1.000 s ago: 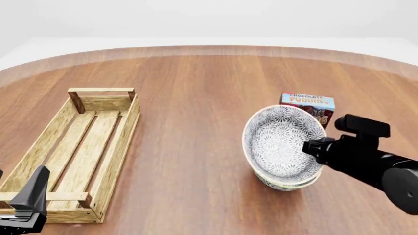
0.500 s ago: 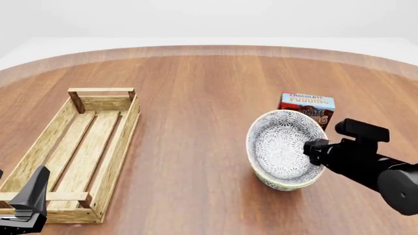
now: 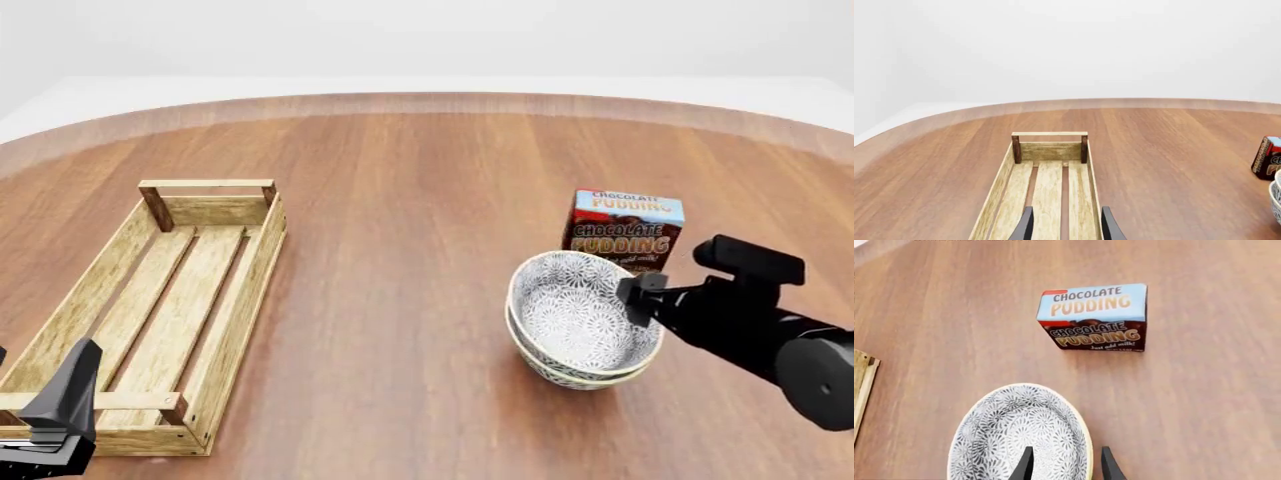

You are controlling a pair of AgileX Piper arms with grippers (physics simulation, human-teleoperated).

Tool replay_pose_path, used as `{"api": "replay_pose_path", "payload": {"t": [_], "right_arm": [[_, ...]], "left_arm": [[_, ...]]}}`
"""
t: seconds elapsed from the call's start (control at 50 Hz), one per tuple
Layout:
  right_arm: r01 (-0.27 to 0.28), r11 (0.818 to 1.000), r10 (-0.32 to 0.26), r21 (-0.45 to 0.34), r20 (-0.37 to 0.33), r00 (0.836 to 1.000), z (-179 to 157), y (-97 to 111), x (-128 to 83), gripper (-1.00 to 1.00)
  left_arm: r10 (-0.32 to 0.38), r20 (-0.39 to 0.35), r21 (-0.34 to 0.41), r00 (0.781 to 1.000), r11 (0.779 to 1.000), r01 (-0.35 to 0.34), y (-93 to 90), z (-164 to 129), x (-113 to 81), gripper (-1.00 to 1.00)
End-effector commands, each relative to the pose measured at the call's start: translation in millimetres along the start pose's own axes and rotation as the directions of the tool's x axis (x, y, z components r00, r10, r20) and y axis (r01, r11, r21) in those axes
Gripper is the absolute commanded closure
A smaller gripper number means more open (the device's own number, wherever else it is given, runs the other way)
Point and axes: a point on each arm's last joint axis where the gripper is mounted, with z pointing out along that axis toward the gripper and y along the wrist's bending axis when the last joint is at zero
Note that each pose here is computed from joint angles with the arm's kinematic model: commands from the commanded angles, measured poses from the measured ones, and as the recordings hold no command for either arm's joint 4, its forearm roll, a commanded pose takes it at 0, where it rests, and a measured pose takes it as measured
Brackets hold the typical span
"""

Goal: Stack the left bowl on the right bowl and place them in the tray.

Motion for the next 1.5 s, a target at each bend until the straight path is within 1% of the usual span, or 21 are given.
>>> {"api": "replay_pose_path", "payload": {"t": [0.02, 0.06, 0.14, 0.26, 0.3, 0.36, 0.52, 0.58, 0.6, 0.66, 0.78, 0.8, 0.88, 1.06, 1.28, 1.5], "right_arm": [[0.008, 1.000, -0.008, 0.015, -0.009, 1.000, 1.5, -2.5, -1.7, -1.00], [0.022, 0.999, -0.021, 0.027, -0.020, 1.000, 2.9, -4.3, -3.5, -1.00], [0.070, 0.996, -0.068, 0.050, -0.048, 0.997, 3.4, -6.2, -12.2, -1.00], [0.150, 0.986, -0.143, 0.069, -0.101, 0.985, 4.2, -7.5, -21.6, -1.00], [0.159, 0.985, -0.152, 0.065, -0.102, 0.983, 0.7, -5.3, -25.4, -1.00], [0.165, 0.984, -0.158, 0.059, -0.108, 0.981, 0.0, -3.1, -25.4, -1.00], [0.196, 0.980, -0.191, 0.018, -0.152, 0.970, 7.1, 6.4, -11.6, -1.00], [0.203, 0.979, -0.198, 0.015, -0.163, 0.966, 10.4, 6.4, -8.7, -1.00], [0.214, 0.977, -0.207, 0.019, -0.176, 0.962, 14.3, 4.4, -6.8, -1.00], [0.213, 0.977, -0.207, 0.015, -0.180, 0.962, 15.7, 5.4, -4.5, -1.00], [0.222, 0.975, -0.213, 0.027, -0.189, 0.959, 22.0, 0.9, -4.1, -1.00], [0.223, 0.974, -0.212, 0.038, -0.190, 0.959, 23.7, -2.4, -6.2, -1.00], [0.220, 0.974, -0.207, 0.048, -0.188, 0.960, 24.8, -5.2, -8.4, -1.00], [0.211, 0.976, -0.197, 0.055, -0.187, 0.962, 30.0, -7.9, -6.7, -1.00], [0.200, 0.979, -0.189, 0.042, -0.189, 0.964, 38.1, -6.1, 4.3, -1.00], [0.190, 0.981, -0.180, 0.038, -0.190, 0.965, 37.3, -5.7, 8.8, -1.00]], "left_arm": [[0.000, 0.000, 0.000, 1.000, 1.000, 0.000, 0.0, 0.0, 0.0, -1.00], [0.000, 0.000, 0.000, 1.000, 1.000, 0.000, 0.0, 0.0, 0.0, -1.00], [0.000, 0.000, 0.000, 1.000, 1.000, 0.000, 0.0, 0.0, 0.0, -1.00], [0.000, 0.000, 0.000, 1.000, 1.000, 0.000, 0.0, 0.0, 0.0, -1.00], [0.000, 0.000, 0.000, 1.000, 1.000, 0.000, 0.0, 0.0, 0.0, -1.00], [0.000, 0.000, 0.000, 1.000, 1.000, 0.000, 0.0, 0.0, 0.0, -1.00], [0.000, 0.000, 0.000, 1.000, 1.000, 0.000, 0.0, 0.0, 0.0, -1.00], [0.000, 0.000, 0.000, 1.000, 1.000, 0.000, 0.0, 0.0, 0.0, -1.00], [0.000, 0.000, 0.000, 1.000, 1.000, 0.000, 0.0, 0.0, 0.0, -1.00], [0.000, 0.000, 0.000, 1.000, 1.000, 0.000, 0.0, 0.0, 0.0, -1.00], [0.000, 0.000, 0.000, 1.000, 1.000, 0.000, 0.0, 0.0, 0.0, -1.00], [0.000, 0.000, 0.000, 1.000, 1.000, 0.000, 0.0, 0.0, 0.0, -1.00], [0.000, 0.000, 0.000, 1.000, 1.000, 0.000, 0.0, 0.0, 0.0, -1.00], [0.000, 0.000, 0.000, 1.000, 1.000, 0.000, 0.0, 0.0, 0.0, -1.00], [0.000, 0.000, 0.000, 1.000, 1.000, 0.000, 0.0, 0.0, 0.0, -1.00], [0.000, 0.000, 0.000, 1.000, 1.000, 0.000, 0.0, 0.0, 0.0, -1.00]]}}
